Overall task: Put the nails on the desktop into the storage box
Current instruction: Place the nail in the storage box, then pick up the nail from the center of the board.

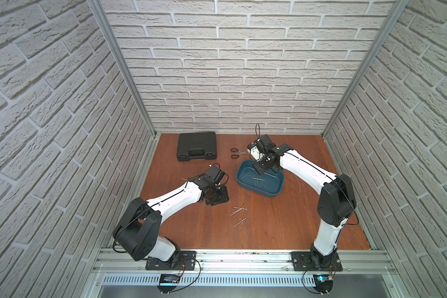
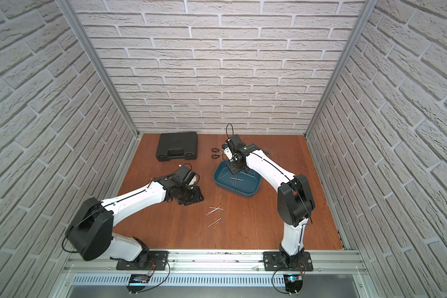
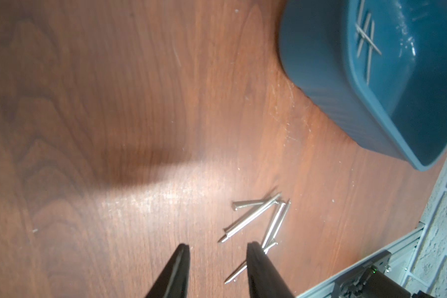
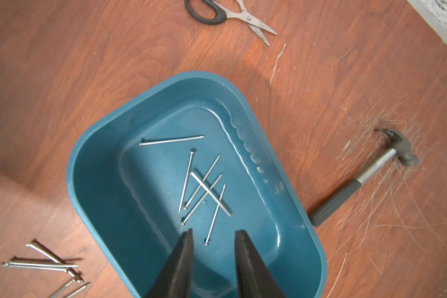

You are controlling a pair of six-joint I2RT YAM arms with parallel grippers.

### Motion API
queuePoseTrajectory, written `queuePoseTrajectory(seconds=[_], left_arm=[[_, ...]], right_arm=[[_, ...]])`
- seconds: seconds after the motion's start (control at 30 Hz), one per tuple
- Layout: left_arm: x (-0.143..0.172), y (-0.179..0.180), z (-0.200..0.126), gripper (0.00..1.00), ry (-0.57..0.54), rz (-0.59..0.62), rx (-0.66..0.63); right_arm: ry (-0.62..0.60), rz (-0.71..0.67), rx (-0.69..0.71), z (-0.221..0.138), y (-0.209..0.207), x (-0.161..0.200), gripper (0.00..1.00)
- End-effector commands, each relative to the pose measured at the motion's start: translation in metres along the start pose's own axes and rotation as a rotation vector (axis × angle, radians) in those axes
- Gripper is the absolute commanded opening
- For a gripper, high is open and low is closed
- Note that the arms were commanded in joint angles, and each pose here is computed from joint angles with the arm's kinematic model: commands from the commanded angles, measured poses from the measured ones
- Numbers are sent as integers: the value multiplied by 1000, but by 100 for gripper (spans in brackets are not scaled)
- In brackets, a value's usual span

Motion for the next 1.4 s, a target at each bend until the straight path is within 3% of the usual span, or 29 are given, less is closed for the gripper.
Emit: queuePoseTrajectory(seconds=[0.0,0.37,1.0,1.37], left_arm=[[4,-7,-2,41,6,54,-7],[29,-24,1,40,38,256,-50],[86,-44,32,36,94,721,-195],[98,-37,51,33,112,763,-244]], right_arm=[[-42,24,-14,-15,-1,-8,35],[-146,127,-108,-52,21,8,36],[-162,202,-163,-77,47,63,37],[-160,214,-158,-88,49,77,37]])
Point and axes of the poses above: each gripper's point midway between its finger pads, its own z axis out along the fingers, its own y axis along the line the jaws close on, x = y × z, the point moved 3 cm from there along -z, back along the fingers, and after that the axes turned 11 degrees about -z, right-handed, at the moved point
